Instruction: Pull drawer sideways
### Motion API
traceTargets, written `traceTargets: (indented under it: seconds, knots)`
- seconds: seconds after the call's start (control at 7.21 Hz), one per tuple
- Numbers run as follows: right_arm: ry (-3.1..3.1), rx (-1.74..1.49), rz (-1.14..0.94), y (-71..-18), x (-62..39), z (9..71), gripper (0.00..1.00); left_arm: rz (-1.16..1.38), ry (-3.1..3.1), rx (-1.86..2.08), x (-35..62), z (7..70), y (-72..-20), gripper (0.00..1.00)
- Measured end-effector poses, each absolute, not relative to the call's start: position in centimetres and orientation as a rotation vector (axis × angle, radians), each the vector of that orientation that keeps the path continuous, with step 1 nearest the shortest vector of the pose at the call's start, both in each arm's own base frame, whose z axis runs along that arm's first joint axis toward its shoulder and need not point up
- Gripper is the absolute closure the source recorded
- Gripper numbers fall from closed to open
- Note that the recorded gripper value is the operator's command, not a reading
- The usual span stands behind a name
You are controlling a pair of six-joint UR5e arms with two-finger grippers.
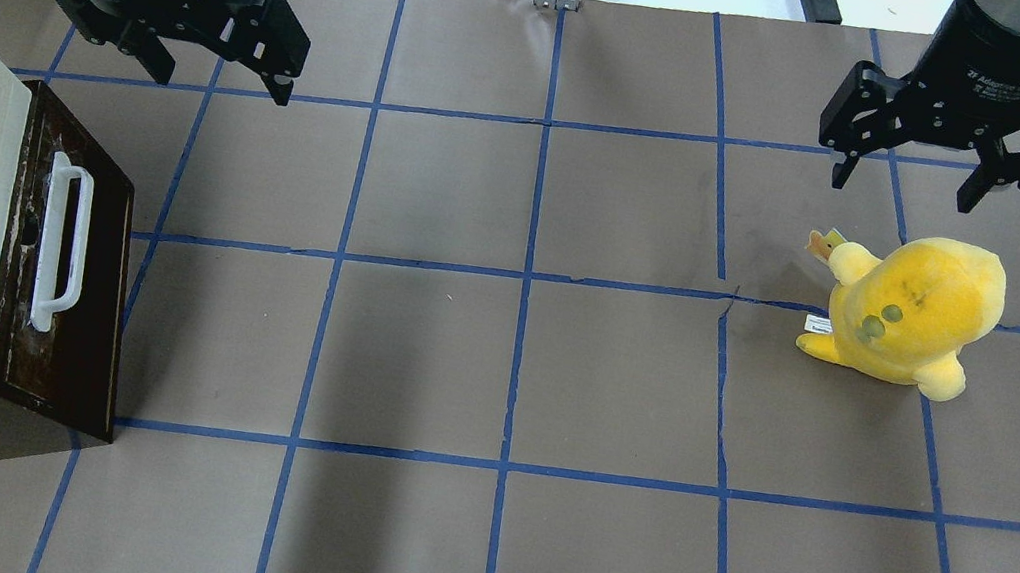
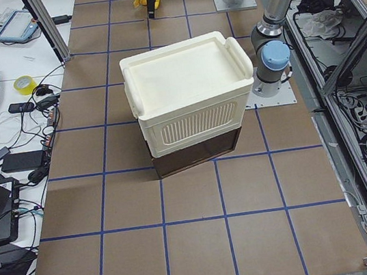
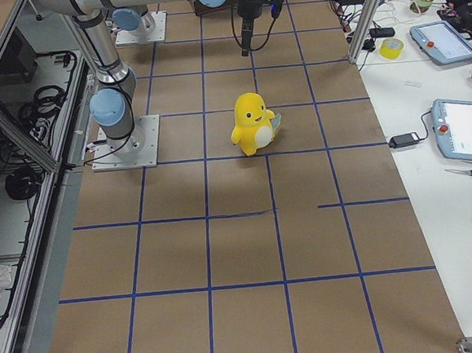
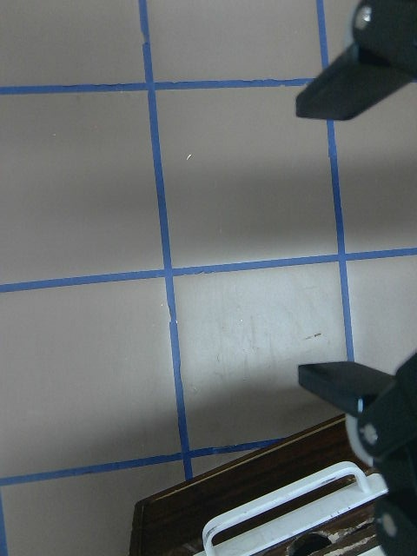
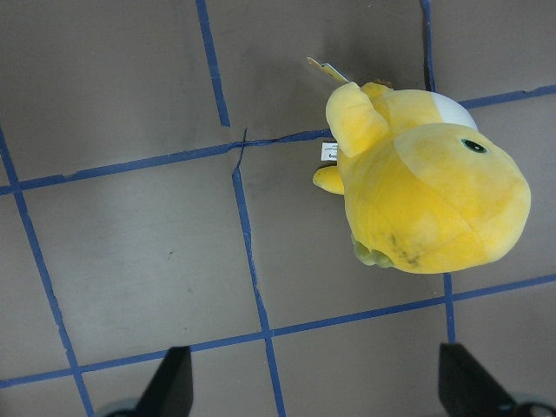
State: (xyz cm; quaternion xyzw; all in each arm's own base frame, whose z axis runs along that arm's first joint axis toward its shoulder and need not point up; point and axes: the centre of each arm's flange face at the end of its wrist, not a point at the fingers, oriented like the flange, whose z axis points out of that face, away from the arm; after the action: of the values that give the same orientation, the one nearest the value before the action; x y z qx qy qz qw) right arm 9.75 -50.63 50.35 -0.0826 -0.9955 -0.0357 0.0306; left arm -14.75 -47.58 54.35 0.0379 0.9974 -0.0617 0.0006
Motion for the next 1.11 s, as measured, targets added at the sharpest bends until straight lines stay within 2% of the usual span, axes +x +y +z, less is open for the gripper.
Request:
traceTargets:
  seconds: [0.69, 1.11]
  knots:
    - [-3.068, -0.255, -0.11, -50.6, 9.7, 50.3, 0.0, -0.186, 3.127, 0.099, -14.7, 54.0, -47.9, 0.0]
    - [-3.068, -0.255, -0.11, -50.6, 9.7, 50.3, 0.0, -0.194, 3.136, -0.051, -15.2, 52.5, -49.2, 0.0]
